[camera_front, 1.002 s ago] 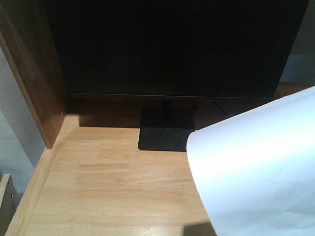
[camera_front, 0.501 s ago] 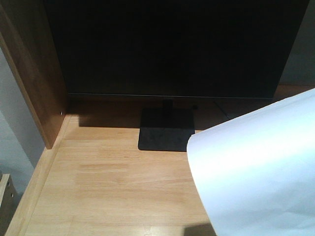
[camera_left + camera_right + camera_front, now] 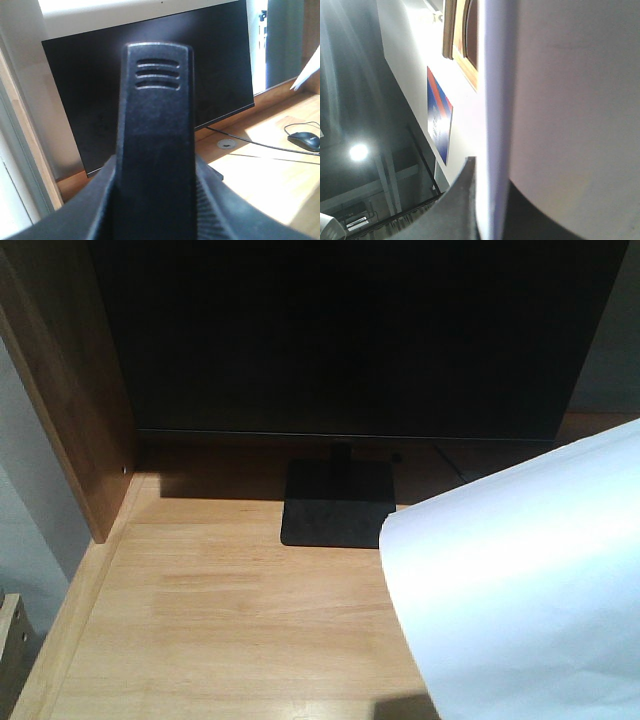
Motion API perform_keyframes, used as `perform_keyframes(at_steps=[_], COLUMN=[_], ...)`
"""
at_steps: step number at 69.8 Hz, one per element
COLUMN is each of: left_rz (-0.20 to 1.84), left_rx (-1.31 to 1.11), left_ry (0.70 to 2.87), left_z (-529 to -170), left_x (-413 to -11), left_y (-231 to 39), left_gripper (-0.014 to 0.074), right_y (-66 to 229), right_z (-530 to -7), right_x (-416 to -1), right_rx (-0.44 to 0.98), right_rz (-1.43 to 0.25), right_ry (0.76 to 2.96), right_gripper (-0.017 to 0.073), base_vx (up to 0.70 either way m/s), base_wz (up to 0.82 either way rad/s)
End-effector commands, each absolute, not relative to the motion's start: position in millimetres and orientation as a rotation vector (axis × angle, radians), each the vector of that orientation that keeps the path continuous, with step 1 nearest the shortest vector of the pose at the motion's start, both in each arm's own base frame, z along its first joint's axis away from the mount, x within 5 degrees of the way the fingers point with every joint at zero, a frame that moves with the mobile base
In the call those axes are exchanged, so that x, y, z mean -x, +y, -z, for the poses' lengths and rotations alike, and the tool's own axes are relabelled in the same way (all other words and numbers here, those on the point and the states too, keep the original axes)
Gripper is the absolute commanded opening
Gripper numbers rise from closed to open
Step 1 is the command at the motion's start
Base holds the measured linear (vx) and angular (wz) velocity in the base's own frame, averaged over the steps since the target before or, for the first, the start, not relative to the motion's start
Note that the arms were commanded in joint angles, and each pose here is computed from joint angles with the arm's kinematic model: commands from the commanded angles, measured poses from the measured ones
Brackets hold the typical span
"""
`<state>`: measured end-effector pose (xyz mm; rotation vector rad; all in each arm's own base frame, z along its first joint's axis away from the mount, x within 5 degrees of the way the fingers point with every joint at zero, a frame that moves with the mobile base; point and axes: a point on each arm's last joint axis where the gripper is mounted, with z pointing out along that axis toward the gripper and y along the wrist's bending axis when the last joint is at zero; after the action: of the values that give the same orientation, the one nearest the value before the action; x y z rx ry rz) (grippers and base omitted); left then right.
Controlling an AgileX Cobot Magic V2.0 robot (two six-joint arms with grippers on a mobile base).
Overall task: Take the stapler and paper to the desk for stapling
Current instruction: 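Lower the left gripper holding the black stapler toward the desk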
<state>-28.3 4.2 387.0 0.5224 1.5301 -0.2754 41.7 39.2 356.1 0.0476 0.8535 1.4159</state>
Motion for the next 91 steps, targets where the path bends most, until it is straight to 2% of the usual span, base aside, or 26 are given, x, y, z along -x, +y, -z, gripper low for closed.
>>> perform_keyframes(at_steps=[1,38,64,91], left_rz=[0.293,0.289,0.286,0.27], left_rx=[-0.478,-0.469,-0.523,-0.885], left_ry=[1.412,1.403,1.61,1.701], left_z=[-404.5,-408.5,-409.8,-375.1], left_x=[27.8,20.6,-68.5,-153.4], left_y=[4.4,1.7,-38.9,-93.2], left_gripper=[-0.0006,-0.0006,-0.0006,-0.0006], right_y=[38.3,38.3,38.3,38.3], right_z=[-366.0,-366.0,-366.0,-366.0], right_x=[-38.9,-38.9,-38.9,-38.9], right_rx=[-0.026,-0.026,-0.026,-0.026], right_rz=[-1.428,-1.428,-1.428,-1.428], right_ry=[0.797,0.797,0.797,0.797], right_gripper=[-0.0006,-0.0006,-0.0006,-0.0006], base_vx=[0.0,0.0,0.0,0.0], base_wz=[0.0,0.0,0.0,0.0])
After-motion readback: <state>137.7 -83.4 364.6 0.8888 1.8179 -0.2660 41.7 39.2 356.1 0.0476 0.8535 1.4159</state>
